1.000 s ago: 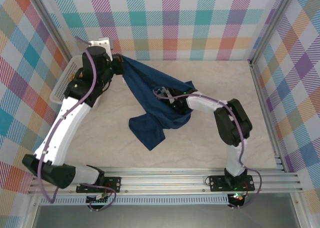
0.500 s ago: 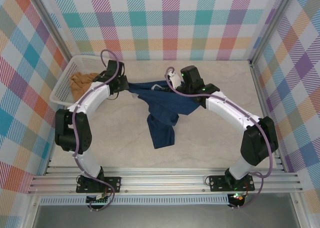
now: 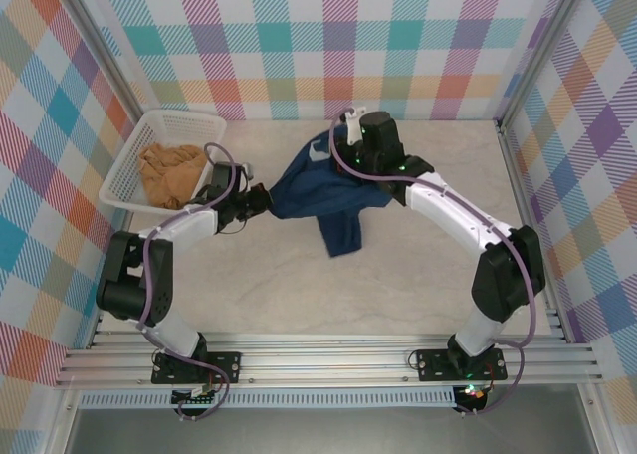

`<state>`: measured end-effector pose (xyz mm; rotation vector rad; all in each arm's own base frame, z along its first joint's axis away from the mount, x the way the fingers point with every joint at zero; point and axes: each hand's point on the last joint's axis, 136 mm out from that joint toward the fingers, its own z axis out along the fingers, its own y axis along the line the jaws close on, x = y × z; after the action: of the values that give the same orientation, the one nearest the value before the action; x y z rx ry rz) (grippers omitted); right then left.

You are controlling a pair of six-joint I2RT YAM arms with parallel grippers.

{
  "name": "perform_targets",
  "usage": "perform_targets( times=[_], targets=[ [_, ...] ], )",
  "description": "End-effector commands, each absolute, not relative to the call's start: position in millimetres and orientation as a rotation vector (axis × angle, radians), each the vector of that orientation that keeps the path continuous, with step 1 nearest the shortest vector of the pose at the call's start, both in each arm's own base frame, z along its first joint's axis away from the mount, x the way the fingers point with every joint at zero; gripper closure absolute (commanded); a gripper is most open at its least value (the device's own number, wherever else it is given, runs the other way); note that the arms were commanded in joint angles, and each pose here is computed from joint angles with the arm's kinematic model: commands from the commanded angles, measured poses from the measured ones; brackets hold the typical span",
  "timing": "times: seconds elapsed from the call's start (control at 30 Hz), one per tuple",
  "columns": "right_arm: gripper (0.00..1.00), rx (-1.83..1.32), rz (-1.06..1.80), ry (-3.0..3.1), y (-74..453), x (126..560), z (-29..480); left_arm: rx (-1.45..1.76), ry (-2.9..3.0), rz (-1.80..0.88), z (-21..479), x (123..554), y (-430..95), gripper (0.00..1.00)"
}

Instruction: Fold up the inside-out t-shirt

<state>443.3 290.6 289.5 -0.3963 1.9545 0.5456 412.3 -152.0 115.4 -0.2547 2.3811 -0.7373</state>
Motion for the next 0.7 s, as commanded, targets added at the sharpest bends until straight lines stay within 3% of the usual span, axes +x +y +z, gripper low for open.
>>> perform_targets(
  times=[0.0, 0.17, 0.37, 0.57, 0.67],
  targets=[
    [1.0, -0.4, 0.747, 1.69, 312, 452, 365, -0.213, 2.256, -0.791, 157, 418, -168, 1.0],
    [1.0, -0.507, 1.14, 1.626, 307, 428, 399, -0.424, 2.398, -0.482, 106, 418, -124, 1.0],
    [1.0, -0.686, 1.046, 1.778, 288, 390, 363, -0.653, 2.401, -0.402, 74, 420, -75, 1.0],
    [1.0, -0.793, 1.058, 1.888, 282, 360, 321, -0.529, 2.381, -0.571, 93, 420, -101, 0.99],
    [1.0, -0.803, 1.085, 1.888, 283, 355, 314, -0.485, 2.365, -0.617, 105, 411, -110, 0.88]
  ],
)
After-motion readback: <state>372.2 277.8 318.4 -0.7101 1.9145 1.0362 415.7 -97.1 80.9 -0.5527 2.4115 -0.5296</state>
